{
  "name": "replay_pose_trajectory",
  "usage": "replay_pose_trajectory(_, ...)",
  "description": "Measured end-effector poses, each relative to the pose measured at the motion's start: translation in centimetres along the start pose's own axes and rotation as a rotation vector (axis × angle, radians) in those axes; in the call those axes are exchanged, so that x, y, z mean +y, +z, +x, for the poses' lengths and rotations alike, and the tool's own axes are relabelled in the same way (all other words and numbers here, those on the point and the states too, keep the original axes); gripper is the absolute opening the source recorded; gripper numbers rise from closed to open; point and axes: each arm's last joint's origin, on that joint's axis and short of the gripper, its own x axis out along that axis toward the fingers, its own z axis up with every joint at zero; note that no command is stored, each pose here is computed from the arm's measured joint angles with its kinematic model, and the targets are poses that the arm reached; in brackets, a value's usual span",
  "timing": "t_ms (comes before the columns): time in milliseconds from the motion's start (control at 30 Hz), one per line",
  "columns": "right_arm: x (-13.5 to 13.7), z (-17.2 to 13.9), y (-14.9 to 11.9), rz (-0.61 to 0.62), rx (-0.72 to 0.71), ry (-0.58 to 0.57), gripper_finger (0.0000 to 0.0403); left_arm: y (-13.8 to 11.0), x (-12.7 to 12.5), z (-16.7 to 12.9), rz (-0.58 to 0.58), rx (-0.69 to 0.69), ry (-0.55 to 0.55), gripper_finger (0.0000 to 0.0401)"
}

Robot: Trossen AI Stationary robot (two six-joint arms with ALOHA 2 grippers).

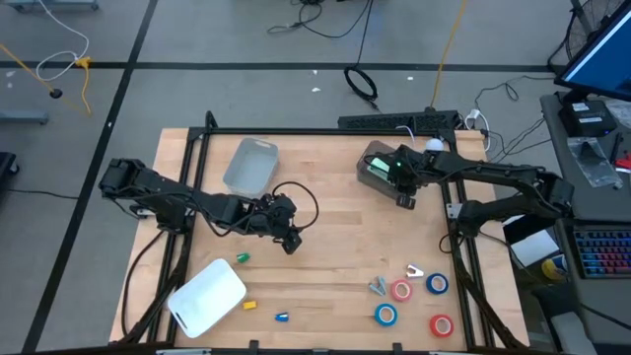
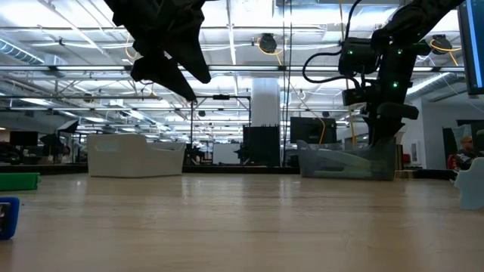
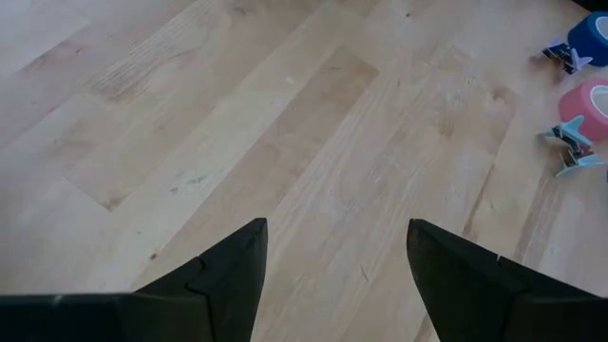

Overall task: Pick and place Stapler, Stapler remover, tape
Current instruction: Put the bottom dark green stapler into the black bin

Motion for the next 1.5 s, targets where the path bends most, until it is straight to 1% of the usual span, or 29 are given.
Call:
replay_pose_trajectory(167,0.0,0.1,0.0,-0.006,0.002,0.003,0.0079,0.0,0.0,0.0,0.000,0.000,0.000,0.0253)
replay_pose_trajectory(367,0.1,1.1,0.3,-0.028,0.028,0.035,0.0080,0.0,0.0,0.0,0.000,0.002,-0.002,0.0253)
replay_pose_trajectory(533,0.1,1.6,0.7,-0.026,0.011,0.032,0.0080,-0.2,-0.2,-0.1,0.007,0.004,-0.008,0.0253)
replay_pose_trajectory(1333,0.1,1.6,0.6,-0.028,0.023,0.034,0.0080,-0.3,-0.3,-0.2,0.020,0.005,-0.012,0.0253)
replay_pose_trajectory(1400,0.1,1.6,0.6,-0.029,0.023,0.034,0.0084,-0.3,-0.3,-0.2,0.019,0.005,-0.012,0.0253)
replay_pose_trajectory(1500,0.1,1.6,0.6,-0.029,0.022,0.032,0.0105,-0.3,-0.3,-0.2,0.019,0.005,-0.012,0.0253)
